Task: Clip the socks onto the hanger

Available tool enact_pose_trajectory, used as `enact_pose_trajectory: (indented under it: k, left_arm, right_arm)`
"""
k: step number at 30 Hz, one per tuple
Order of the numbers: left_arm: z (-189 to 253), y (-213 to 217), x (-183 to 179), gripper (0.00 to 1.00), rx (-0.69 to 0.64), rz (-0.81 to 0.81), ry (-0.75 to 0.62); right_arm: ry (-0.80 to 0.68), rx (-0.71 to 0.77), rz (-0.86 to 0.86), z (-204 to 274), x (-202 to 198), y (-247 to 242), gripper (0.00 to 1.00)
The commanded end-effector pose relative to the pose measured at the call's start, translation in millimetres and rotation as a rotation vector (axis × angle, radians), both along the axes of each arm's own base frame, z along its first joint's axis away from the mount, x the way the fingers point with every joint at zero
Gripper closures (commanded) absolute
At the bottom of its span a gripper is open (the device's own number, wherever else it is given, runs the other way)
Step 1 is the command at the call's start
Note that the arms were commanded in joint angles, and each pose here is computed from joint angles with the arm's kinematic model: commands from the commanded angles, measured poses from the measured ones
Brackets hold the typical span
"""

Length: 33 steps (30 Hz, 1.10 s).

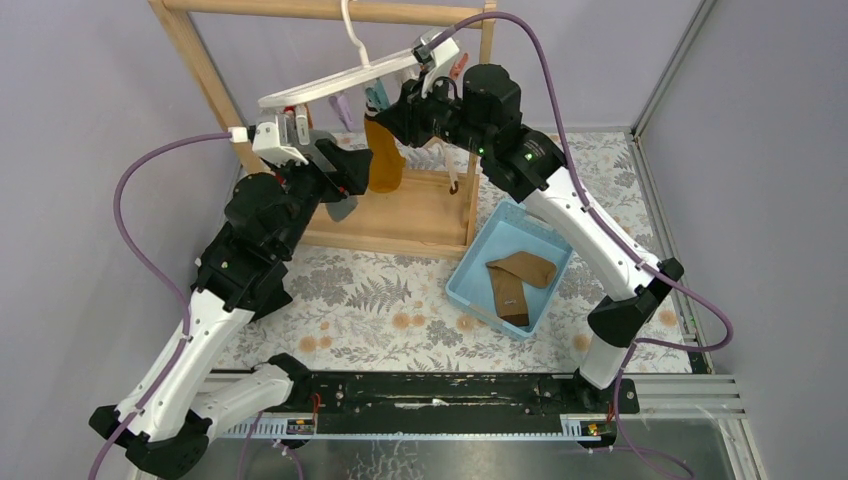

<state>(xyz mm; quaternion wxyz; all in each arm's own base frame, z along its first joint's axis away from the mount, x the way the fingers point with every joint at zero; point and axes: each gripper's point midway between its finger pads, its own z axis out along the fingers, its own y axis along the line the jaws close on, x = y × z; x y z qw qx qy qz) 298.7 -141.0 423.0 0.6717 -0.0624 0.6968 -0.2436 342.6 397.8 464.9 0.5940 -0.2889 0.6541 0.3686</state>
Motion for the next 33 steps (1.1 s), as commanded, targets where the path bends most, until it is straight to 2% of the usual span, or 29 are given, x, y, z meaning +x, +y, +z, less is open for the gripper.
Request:
enact_pose_trajectory:
  k: [1,8,15,24,27,33]
  left_arm:
    - [52,-21,-9,0.07,-0.150,-0.123,-0.118]
    - [86,-33,0,0.09,-0.336,-0.136,-0.025]
    - [91,-63,-14,0.09,-0.464,-0.299,0.074]
    - [92,-65,-11,0.10,-0.467,-0.298,0.080]
    - [73,-39,-12,0.11,-0.389,-0.166,0.110]
    - [-12,49,-26,0.09,-0.170,0.250,0.233]
  right_arm:
    - [-0.034,0.066,0.072,37,-20,-12,1.00]
    - [-0.041,0.051,0.067,28,-18,-12,1.00]
    - [-0.042,0.055,0.067,30,-15,-12,1.00]
    - [-0.051,0.063,0.056,34,-22,-24,1.00]
    - [-0.050,0.056,0.048,34,-20,-27,1.00]
    - [-0.048,0.060,0.060,34,-20,-27,1.00]
